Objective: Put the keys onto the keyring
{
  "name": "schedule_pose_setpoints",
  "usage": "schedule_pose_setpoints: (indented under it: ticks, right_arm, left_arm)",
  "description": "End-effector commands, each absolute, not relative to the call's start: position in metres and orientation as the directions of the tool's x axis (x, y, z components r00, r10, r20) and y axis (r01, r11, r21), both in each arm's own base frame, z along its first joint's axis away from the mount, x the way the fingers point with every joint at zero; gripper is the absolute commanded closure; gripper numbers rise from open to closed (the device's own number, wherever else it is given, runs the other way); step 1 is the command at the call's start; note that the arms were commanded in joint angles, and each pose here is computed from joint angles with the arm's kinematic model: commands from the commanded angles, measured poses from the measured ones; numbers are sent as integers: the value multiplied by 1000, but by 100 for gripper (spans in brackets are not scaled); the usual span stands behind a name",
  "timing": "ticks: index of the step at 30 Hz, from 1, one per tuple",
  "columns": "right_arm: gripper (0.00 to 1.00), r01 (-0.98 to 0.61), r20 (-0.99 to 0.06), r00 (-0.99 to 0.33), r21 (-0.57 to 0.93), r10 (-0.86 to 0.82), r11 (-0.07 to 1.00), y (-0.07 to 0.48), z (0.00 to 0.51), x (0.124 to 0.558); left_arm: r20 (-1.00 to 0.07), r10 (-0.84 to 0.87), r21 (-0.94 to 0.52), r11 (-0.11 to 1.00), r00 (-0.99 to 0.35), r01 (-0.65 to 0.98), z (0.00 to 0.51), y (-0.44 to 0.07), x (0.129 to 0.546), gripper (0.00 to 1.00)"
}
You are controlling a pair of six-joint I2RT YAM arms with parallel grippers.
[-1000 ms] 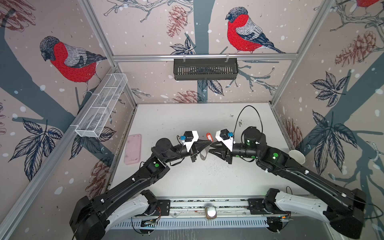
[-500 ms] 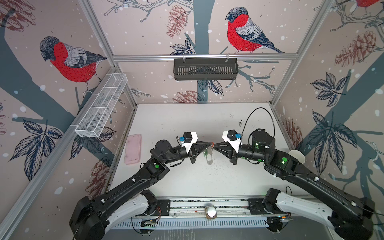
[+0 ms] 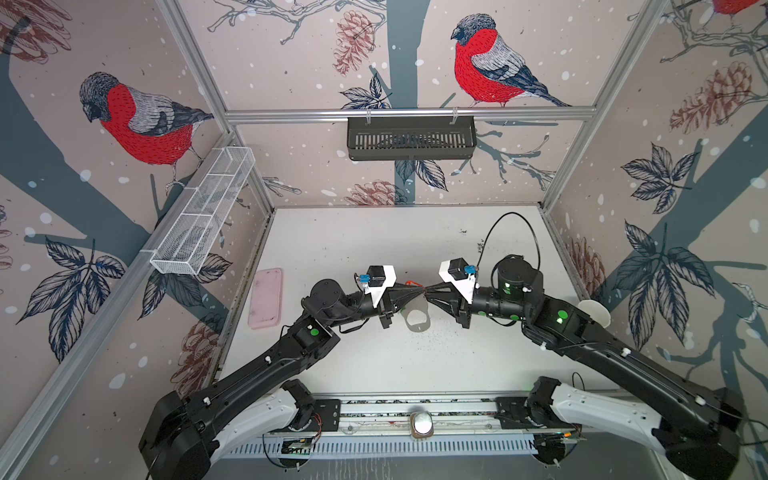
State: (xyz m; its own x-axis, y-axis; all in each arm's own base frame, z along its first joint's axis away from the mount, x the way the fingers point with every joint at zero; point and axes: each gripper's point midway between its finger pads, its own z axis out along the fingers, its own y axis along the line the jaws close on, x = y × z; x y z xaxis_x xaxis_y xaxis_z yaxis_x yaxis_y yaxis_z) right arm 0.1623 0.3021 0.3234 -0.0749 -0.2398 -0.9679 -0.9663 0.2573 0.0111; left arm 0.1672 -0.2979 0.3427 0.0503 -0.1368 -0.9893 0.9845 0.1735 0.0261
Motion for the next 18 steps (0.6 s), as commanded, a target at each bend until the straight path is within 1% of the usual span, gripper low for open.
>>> schedule_pose_setpoints:
  ticks: [1, 4, 7, 9, 18]
  right_arm:
    - [81, -965, -968, -53, -13, -245, 262, 302, 328, 165]
    - [80, -953, -968, -47, -31, -248, 301, 294, 331, 167]
    - [74, -948, -977, -21, -48, -210, 316, 286, 342, 163]
    - [72, -946, -981, -11, -53, -195, 320, 283, 347, 161]
    - [72, -963, -980, -28, -27, -197, 268, 295, 339, 159]
  left_arm:
    - [-974, -199, 81, 144, 109, 986, 360, -294, 157, 100]
    - [-971, -204, 94, 148, 123, 985, 359, -292, 155, 100]
    - [-972, -200, 93, 153, 123, 984, 357, -292, 156, 100]
    - [-973, -200, 89, 149, 119, 985, 357, -293, 157, 100]
    - [-974, -200, 86, 121, 109, 989, 357, -296, 155, 100]
